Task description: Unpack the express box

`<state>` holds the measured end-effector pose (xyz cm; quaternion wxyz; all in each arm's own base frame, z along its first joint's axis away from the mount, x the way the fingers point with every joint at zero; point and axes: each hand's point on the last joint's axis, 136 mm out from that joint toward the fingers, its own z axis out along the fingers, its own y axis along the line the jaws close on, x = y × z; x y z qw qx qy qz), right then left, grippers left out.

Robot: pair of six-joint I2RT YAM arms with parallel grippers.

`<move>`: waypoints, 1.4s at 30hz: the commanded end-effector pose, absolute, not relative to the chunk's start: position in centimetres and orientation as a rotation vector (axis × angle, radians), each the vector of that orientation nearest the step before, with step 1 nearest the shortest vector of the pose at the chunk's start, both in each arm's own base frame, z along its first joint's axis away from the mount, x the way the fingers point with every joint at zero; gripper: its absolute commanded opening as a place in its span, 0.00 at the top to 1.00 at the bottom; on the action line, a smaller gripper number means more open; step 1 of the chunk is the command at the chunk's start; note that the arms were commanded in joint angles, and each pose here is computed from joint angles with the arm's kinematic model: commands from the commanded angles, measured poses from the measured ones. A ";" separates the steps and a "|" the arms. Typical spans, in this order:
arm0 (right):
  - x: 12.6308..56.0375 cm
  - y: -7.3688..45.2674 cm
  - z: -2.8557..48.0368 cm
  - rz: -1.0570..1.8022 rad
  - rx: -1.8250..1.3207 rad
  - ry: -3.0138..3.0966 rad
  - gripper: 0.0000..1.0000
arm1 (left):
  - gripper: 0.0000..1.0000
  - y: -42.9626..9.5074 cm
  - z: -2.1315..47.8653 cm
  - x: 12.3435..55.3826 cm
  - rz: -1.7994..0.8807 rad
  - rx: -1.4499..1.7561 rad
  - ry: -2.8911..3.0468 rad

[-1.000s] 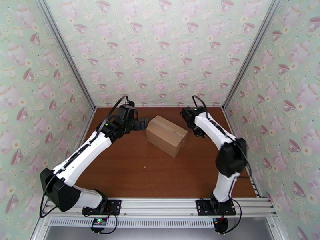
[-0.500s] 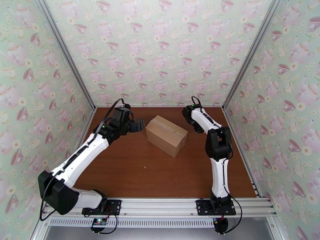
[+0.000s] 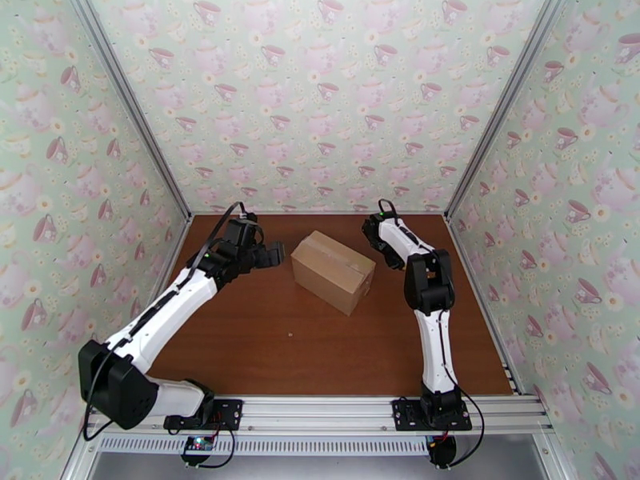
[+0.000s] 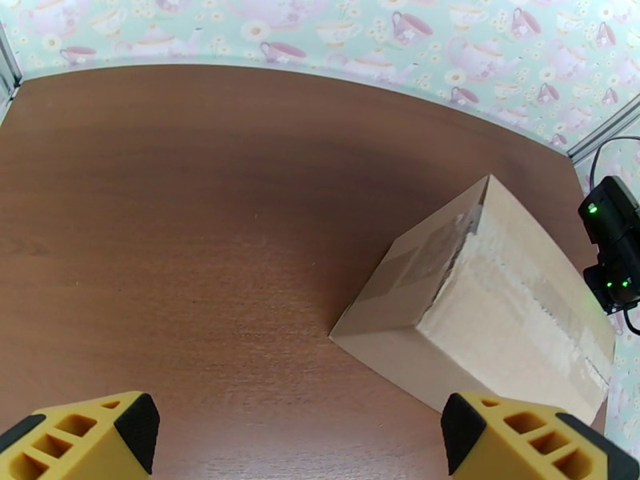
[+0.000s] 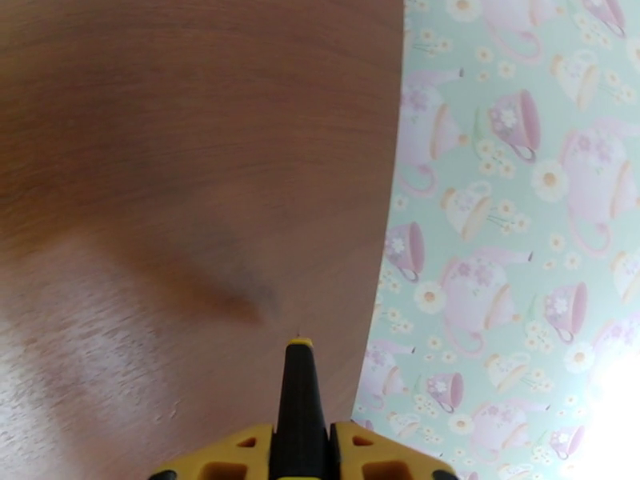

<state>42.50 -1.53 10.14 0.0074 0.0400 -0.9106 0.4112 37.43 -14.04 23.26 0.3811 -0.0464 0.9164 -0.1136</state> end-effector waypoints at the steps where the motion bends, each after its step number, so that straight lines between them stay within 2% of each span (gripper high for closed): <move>1: 43.2 -0.2 10.4 1.160 0.096 -2.947 0.61 | 0.00 -13.5 24.4 37.1 -0.290 -0.122 2.302; 8: 43.8 2.1 13.2 0.921 0.054 -3.138 0.53 | 0.00 -12.3 25.7 36.3 -0.213 -0.136 2.301; 12: 44.4 4.6 18.0 0.643 0.021 -3.344 0.46 | 0.00 -13.0 26.5 35.2 -0.246 -0.121 2.311; 18: 45.3 8.4 23.4 0.215 0.043 -3.604 0.41 | 0.00 -16.2 23.2 33.3 -0.426 -0.120 2.381; 24: 48.6 11.4 20.5 -0.054 0.075 -3.694 0.30 | 0.00 -18.7 19.5 33.4 -0.469 -0.118 2.462; 28: 48.9 13.4 18.1 -0.290 0.030 -3.711 0.29 | 0.00 -19.3 19.1 34.0 -0.459 -0.104 2.478; 32: 47.9 14.5 16.8 -0.434 0.017 -3.709 0.30 | 0.00 -19.4 19.2 34.5 -0.440 -0.093 2.480; 42: 42.2 16.1 16.4 -0.485 0.030 -3.701 0.34 | 0.00 -19.6 19.8 35.8 -0.380 -0.048 2.479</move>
